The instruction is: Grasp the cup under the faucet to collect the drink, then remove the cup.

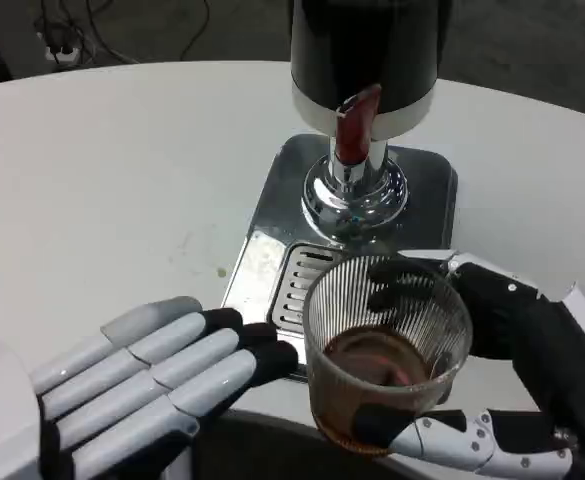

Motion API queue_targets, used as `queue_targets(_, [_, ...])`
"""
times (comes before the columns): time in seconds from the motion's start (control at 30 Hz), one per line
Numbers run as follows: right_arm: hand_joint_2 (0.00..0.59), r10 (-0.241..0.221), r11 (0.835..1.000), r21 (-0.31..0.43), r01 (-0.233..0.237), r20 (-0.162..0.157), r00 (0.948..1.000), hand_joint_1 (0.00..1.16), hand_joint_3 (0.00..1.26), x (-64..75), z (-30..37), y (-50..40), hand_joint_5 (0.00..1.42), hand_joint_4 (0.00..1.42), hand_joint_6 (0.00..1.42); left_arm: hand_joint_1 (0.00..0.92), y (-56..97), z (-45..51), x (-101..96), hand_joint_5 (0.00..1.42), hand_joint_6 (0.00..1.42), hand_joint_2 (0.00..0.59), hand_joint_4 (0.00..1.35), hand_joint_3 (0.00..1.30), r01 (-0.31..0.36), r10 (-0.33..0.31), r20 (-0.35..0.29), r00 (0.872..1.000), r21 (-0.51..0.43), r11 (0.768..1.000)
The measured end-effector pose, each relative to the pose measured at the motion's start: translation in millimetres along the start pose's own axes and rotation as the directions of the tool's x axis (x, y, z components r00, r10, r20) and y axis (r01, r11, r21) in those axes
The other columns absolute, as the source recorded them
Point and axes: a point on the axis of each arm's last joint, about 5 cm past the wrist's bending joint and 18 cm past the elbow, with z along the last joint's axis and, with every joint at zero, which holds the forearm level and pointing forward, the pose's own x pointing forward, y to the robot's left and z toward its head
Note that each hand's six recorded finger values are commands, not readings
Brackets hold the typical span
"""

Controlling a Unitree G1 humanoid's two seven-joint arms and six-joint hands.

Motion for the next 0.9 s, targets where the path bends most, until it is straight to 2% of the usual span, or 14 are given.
queue_targets(0.27, [0.17,-0.004,1.0,-0.008,0.004,-0.013,0.9999,0.83,0.77,-0.6,0.7,-2.6,1.06,0.82,1.02,0.0,-1.0,0.2,-0.4,0.0,0.0,0.084,0.0,0.0,-0.019,0.019,-0.003,1.0,-0.004,1.0])
queue_targets(0.9, [0.166,0.004,1.0,-0.011,-0.004,-0.025,0.9997,0.82,0.78,-1.4,1.6,-3.1,1.07,0.83,1.03,0.0,-2.5,0.0,-2.7,0.0,0.0,0.08,0.0,0.0,-0.016,0.015,-0.012,1.0,-0.012,1.0])
